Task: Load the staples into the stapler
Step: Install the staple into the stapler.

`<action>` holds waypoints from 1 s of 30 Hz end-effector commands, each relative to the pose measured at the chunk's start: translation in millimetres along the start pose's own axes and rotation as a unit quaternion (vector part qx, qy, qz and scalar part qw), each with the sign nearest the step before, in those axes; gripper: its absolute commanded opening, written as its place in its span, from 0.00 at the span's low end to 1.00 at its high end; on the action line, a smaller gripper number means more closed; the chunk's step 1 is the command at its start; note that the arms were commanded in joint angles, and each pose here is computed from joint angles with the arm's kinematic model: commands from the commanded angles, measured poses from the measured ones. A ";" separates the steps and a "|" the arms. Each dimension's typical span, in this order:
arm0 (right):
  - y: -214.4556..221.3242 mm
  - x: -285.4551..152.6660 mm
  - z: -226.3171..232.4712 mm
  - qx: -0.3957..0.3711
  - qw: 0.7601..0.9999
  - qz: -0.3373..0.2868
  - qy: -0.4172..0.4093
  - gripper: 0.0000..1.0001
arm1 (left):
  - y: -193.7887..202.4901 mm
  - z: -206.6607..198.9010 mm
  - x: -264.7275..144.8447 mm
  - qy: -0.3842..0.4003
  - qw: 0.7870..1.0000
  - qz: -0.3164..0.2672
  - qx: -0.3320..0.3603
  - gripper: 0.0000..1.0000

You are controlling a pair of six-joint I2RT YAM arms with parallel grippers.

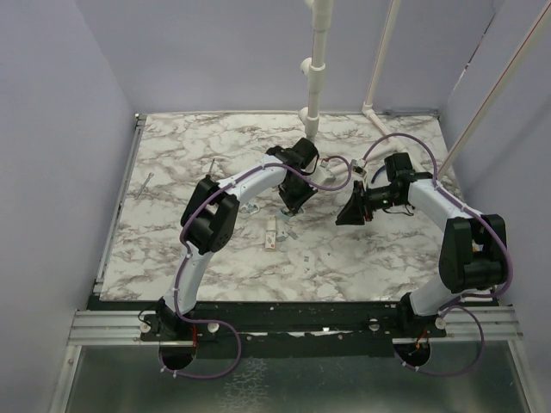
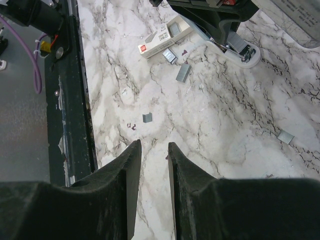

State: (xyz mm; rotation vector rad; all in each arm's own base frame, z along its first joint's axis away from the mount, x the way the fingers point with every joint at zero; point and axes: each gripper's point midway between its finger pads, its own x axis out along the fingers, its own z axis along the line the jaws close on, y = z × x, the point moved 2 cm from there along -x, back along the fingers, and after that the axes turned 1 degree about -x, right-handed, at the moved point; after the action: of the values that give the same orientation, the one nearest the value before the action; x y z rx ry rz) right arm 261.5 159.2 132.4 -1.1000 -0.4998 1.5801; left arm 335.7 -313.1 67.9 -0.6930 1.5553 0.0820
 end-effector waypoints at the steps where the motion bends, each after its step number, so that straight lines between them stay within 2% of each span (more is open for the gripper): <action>1: -8.6 -0.9 1.4 -0.020 1.000 -0.007 -0.006 0.32 | 10.3 2.2 9.3 -0.009 1.000 0.030 -0.001 0.00; 30: -8.1 -0.6 1.3 -0.019 1.000 -0.007 -0.007 0.32 | 15.6 -2.1 -3.0 -0.017 0.999 0.040 -0.001 0.00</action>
State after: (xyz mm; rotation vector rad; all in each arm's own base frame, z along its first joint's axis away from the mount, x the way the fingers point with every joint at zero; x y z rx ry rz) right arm 261.5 159.2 132.4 -1.1000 -0.4998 1.5801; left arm 335.4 -312.1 67.7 -0.6797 1.5445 0.0924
